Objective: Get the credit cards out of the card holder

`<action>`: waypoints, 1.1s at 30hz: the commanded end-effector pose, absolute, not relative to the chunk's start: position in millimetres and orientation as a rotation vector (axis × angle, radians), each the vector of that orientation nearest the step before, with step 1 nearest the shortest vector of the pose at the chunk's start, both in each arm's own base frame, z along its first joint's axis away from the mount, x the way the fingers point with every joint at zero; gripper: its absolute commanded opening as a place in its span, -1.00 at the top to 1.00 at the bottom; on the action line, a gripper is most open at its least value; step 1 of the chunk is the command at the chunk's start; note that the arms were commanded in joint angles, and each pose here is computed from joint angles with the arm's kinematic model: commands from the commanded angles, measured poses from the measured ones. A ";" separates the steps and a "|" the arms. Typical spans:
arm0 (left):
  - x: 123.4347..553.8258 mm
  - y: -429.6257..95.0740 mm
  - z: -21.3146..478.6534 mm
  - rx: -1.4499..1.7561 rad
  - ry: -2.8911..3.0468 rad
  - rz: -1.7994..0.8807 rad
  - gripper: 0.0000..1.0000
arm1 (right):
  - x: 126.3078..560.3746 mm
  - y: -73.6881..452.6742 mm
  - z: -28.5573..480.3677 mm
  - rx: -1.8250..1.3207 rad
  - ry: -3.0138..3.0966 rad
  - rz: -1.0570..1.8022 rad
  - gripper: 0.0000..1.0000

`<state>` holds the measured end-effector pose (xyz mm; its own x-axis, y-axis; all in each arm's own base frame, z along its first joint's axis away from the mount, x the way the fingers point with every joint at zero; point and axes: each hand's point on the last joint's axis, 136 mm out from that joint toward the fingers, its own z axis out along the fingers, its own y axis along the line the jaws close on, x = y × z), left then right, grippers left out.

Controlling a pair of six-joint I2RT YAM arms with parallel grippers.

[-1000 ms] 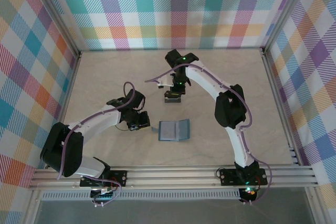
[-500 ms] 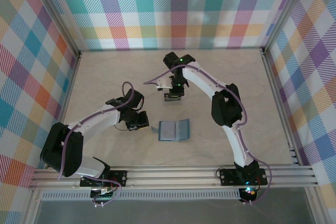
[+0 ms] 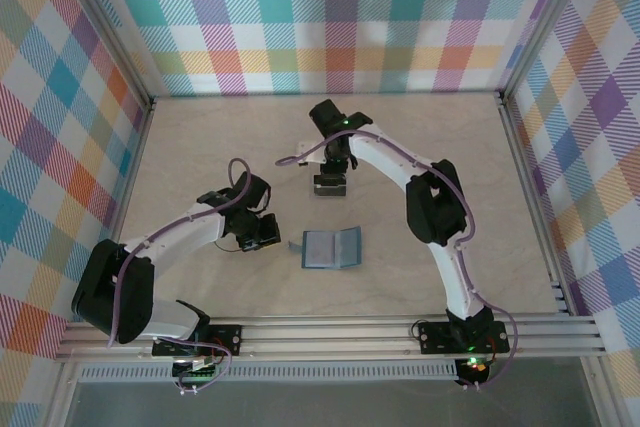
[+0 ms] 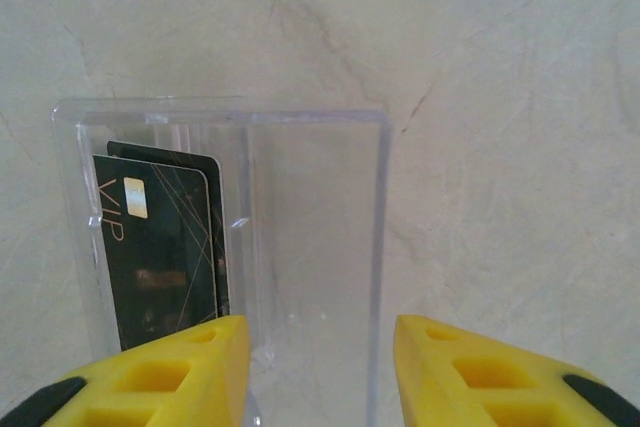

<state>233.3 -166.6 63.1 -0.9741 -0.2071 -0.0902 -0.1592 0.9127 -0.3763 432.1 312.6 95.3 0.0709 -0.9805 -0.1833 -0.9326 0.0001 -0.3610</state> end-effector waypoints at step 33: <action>238.2 -236.4 85.2 -0.040 2.920 -0.839 0.71 | 397.8 320.1 184.0 -1.135 2.201 0.123 0.05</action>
<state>236.9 -221.5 79.8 -0.9930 -0.0875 -0.0798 -0.0354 0.8625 -0.5048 403.6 322.7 178.8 -0.2287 -0.8294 -0.5097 -0.8383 0.4340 -0.3299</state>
